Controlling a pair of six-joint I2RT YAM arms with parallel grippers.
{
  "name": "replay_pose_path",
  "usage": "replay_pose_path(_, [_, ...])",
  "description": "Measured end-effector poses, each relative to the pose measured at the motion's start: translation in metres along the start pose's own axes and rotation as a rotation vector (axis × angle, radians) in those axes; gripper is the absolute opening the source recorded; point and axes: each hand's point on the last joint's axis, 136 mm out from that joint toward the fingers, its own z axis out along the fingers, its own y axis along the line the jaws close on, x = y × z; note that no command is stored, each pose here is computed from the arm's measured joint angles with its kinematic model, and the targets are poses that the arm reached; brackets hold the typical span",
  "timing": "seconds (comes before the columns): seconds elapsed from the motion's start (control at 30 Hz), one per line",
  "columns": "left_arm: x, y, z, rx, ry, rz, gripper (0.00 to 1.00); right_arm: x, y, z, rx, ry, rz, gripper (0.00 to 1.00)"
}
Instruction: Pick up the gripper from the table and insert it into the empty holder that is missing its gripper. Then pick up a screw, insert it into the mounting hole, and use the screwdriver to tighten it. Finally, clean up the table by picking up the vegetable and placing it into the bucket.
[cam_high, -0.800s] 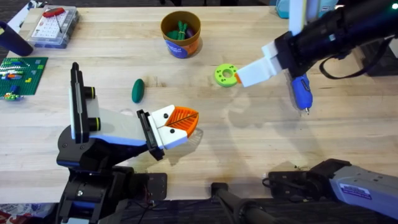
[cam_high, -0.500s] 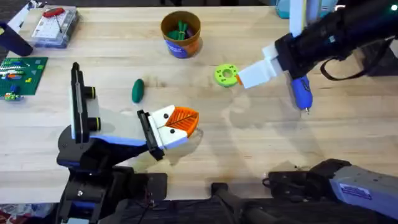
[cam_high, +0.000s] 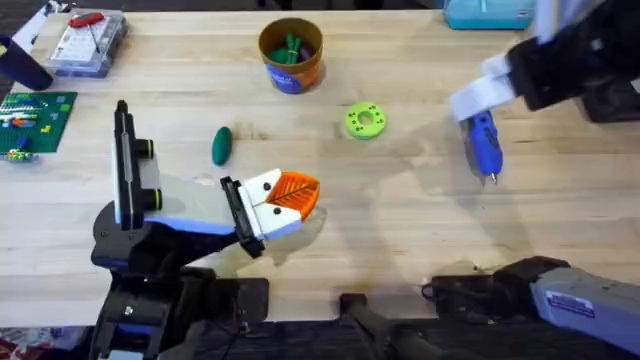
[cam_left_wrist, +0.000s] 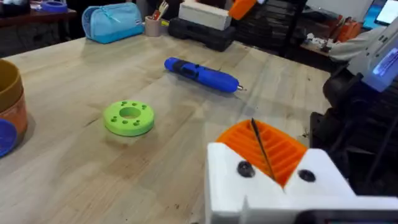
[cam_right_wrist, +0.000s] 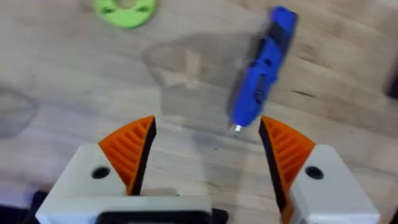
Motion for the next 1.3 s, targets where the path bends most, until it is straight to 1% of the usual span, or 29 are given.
replay_pose_path(0.07, [0.0, 0.0, 0.0, 0.0, 0.0, 0.0, 0.017, -0.001, -0.021, 0.002, 0.041, -0.001, 0.072, 0.99])
replay_pose_path(0.1, [0.0, 0.0, 0.0, 0.001, 0.0, 0.0, 0.017, -0.002, -0.047, 0.008, 0.072, 0.003, 0.176, 0.99])
replay_pose_path(0.23, [0.0, 0.0, 0.0, 0.001, 0.0, 0.0, 0.017, -0.009, -0.073, 0.024, 0.092, 0.014, 0.265, 0.99])
replay_pose_path(0.37, [0.0, 0.0, 0.0, 0.001, 0.0, 0.0, 0.017, -0.017, -0.091, 0.051, 0.077, 0.032, 0.326, 0.99])
replay_pose_path(0.5, [0.0, 0.0, 0.0, 0.001, 0.0, 0.0, 0.017, -0.015, -0.098, 0.083, 0.018, 0.097, 0.336, 0.99])
replay_pose_path(0.6, [0.0, 0.0, 0.0, 0.001, 0.0, 0.0, 0.017, -0.011, -0.1, 0.109, -0.022, 0.168, 0.337, 0.99])
replay_pose_path(0.73, [0.0, 0.0, 0.0, 0.001, 0.0, 0.0, 0.017, -0.003, -0.096, 0.148, -0.068, 0.27, 0.333, 0.99])
replay_pose_path(0.87, [0.0, 0.0, 0.0, 0.001, 0.0, 0.0, 0.017, -0.002, -0.089, 0.178, -0.123, 0.318, 0.326, 0.99])
replay_pose_path(1.03, [0.0, 0.0, 0.0, 0.001, 0.0, 0.0, 0.017, -0.002, -0.089, 0.194, -0.173, 0.306, 0.348, 0.99])
replay_pose_path(1.3, [0.0, 0.0, 0.0, -0.002, 0.0, 0.001, 0.017, 0.016, -0.094, 0.202, -0.198, 0.325, 0.344, 0.99])
